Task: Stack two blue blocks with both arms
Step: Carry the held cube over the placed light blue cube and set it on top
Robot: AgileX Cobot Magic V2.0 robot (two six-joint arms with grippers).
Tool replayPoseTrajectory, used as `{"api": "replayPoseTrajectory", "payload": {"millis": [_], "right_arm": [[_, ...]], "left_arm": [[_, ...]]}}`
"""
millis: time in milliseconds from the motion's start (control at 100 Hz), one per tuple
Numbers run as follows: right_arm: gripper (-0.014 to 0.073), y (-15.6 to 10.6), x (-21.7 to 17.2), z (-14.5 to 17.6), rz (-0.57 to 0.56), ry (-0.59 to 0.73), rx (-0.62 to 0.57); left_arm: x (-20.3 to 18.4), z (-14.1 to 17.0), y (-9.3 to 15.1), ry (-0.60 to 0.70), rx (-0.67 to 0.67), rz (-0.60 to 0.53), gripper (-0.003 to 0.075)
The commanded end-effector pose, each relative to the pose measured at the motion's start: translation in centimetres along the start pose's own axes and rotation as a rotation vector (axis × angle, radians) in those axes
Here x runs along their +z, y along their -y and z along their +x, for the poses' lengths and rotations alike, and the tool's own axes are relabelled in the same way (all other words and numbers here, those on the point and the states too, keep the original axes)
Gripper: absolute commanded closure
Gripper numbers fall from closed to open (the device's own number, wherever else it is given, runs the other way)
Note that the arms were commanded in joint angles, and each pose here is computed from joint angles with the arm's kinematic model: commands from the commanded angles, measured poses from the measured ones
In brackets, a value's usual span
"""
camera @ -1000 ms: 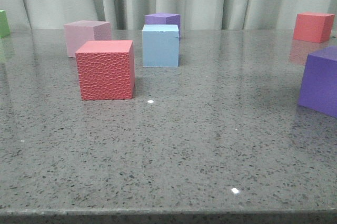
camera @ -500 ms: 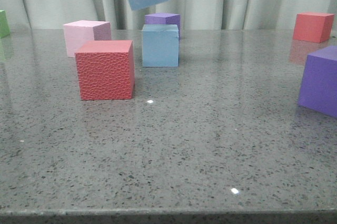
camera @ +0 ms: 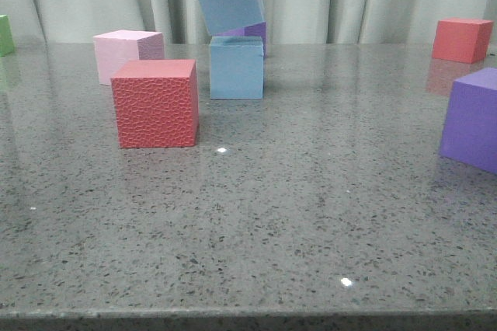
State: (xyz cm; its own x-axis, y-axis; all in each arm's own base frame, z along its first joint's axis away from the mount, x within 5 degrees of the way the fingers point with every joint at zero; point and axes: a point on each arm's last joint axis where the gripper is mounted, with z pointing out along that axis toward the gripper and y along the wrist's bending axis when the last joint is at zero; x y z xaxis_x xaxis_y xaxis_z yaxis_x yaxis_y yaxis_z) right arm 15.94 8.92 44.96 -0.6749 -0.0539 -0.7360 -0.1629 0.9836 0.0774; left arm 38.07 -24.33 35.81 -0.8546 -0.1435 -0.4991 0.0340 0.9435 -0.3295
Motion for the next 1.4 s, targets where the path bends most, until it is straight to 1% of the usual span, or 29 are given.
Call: {"api": "replayPoseTrajectory", "payload": {"millis": [0,380,440,540,590,1080,1240,1390], "right_arm": [[0.0001,0.41,-1.31,-0.8,-0.012,0.105,-0.003],[0.0001,0.47,-1.3,-0.68,-0.004,0.092,-0.003],[0.0001,0.47,-1.3,-0.68,-0.004,0.092,-0.003],[0.0001,0.47,-1.3,-0.68,-0.004,0.092,-0.003],[0.0001,0.47,-1.3,-0.68,-0.004,0.092,-0.003],[0.0001,0.49,-1.29,-0.65,-0.002,0.088,-0.004],[0.0001,0.5,-1.29,-0.63,-0.001,0.086,-0.004],[0.0001,0.51,-1.29,-0.62,0.001,0.085,-0.021]], "left_arm": [[-3.64,-0.73,1.18,0.102,-0.002,0.082,0.0396],[-3.63,-0.75,1.1,0.103,0.001,0.073,0.0389],[-3.63,-0.75,1.1,0.103,0.003,0.073,0.0368],[-3.63,-0.75,1.1,0.103,0.003,0.073,0.0301],[-3.64,-0.78,1.13,0.106,0.003,0.076,0.0283],[-3.64,-0.73,1.17,0.101,0.002,0.081,0.0279],[-3.61,-0.58,1.08,0.085,0.005,0.07,0.0223],[-3.62,-0.63,1.11,0.091,0.022,0.073,0.0193]]}}
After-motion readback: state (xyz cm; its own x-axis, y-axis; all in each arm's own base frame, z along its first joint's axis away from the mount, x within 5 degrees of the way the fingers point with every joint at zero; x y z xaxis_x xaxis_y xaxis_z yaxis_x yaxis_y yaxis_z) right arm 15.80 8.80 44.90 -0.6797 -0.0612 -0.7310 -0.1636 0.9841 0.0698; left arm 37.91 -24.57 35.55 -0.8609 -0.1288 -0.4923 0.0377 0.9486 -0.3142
